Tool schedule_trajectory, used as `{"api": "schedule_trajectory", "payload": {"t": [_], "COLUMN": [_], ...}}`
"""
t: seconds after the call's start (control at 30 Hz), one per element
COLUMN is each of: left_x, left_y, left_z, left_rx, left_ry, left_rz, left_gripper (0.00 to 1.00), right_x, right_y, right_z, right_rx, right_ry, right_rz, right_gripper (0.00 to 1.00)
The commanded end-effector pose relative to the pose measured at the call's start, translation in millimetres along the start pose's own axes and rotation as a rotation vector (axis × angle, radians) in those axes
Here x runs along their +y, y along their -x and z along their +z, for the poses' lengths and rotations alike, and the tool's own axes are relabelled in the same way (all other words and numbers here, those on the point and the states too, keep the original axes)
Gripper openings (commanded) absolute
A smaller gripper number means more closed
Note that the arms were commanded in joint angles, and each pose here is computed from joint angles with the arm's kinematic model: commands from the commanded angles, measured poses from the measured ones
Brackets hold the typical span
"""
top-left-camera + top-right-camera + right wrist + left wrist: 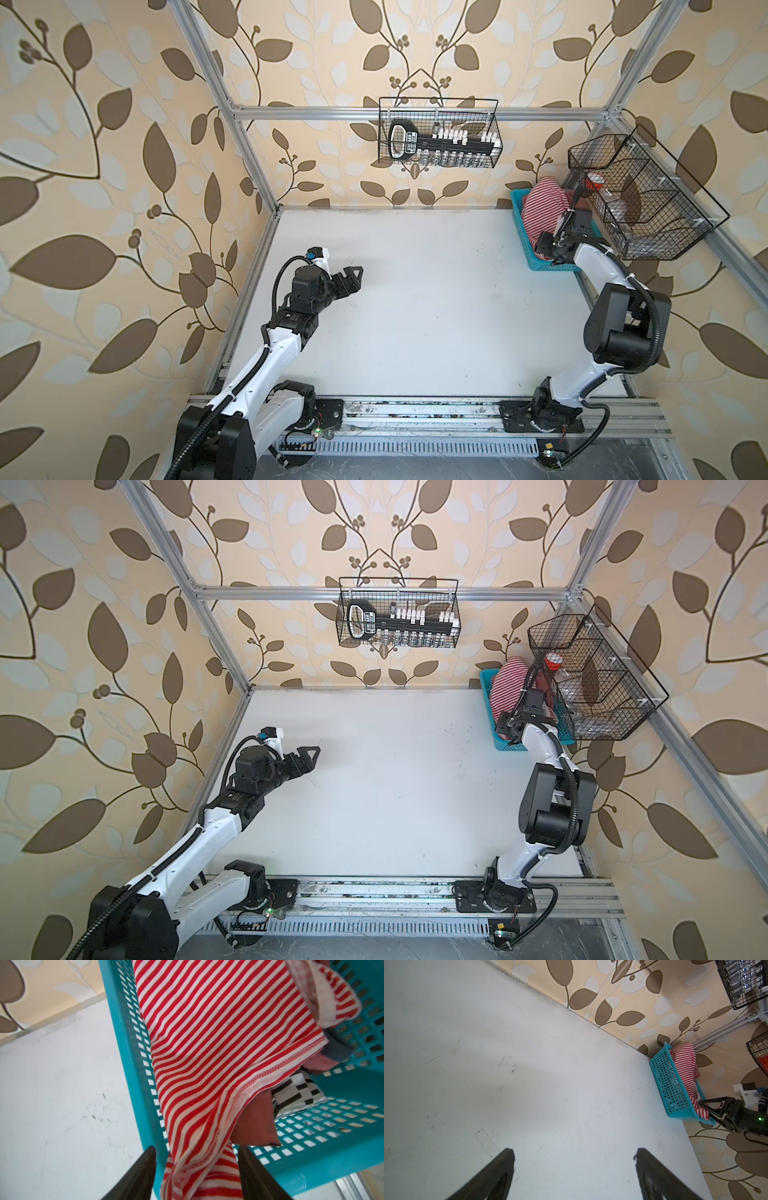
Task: Fold and stack the tank tops
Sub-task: 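Reach the right gripper into the teal basket and grasp the striped tank top, then lift the striped tank top out of the basket and lay it on the table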
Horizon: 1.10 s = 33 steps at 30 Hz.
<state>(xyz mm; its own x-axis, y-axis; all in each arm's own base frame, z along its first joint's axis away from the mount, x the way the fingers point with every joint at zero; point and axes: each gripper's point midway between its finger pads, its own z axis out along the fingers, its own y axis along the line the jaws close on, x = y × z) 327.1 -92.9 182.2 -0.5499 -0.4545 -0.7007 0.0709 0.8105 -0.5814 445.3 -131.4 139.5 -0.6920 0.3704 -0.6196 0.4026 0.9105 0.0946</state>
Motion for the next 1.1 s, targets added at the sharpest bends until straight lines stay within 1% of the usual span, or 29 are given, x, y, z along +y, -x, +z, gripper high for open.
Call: {"api": "schedule_trajectory", "payload": {"t": [0.0, 0.07, 0.1, 0.17, 0.2, 0.33, 0.5, 0.7, 0.77, 0.97, 1.07], "left_x": [-21, -22, -22, -23, -24, -28, -31, -34, -37, -40, -42], "left_y": [16, 16, 16, 17, 18, 21, 25, 26, 27, 26, 27], "left_z": [-7, -7, -7, -8, -9, -13, -19, -22, -23, -27, -30], "left_rx": [-0.038, -0.037, -0.037, -0.037, -0.037, -0.051, -0.064, -0.072, -0.073, -0.074, -0.083], "left_ry": [-0.057, -0.061, -0.062, -0.065, -0.067, -0.075, -0.079, -0.091, -0.101, -0.116, -0.121], "left_rz": [0.020, 0.021, 0.022, 0.022, 0.023, 0.022, 0.017, 0.013, 0.015, 0.017, 0.020], "left_gripper": [0.93, 0.93, 0.93, 0.93, 0.93, 0.93, 0.92, 0.91, 0.90, 0.90, 0.90], "right_x": [2, 1, 1, 2, 3, 13, 32, 58, 71, 101, 117], "right_y": [-5, -11, -12, -11, -9, 6, 40, 78, 87, 108, 111], "right_z": [7, 12, 13, 13, 13, -5, -61, -155, -192, -298, -342], "right_rx": [0.055, 0.084, 0.089, 0.087, 0.084, 0.031, -0.124, -0.362, -0.441, -0.645, -0.713], "right_ry": [0.041, 0.047, 0.051, 0.067, 0.075, 0.132, 0.241, 0.414, 0.507, 0.746, 0.831], "right_rz": [0.033, 0.053, 0.060, 0.071, 0.073, 0.079, 0.071, 0.066, 0.051, 0.028, -0.006], "right_gripper": [0.51, 0.34, 0.26, 0.06, 0.00, 0.00, 0.00, 0.00, 0.00, 0.00, 0.00]}}
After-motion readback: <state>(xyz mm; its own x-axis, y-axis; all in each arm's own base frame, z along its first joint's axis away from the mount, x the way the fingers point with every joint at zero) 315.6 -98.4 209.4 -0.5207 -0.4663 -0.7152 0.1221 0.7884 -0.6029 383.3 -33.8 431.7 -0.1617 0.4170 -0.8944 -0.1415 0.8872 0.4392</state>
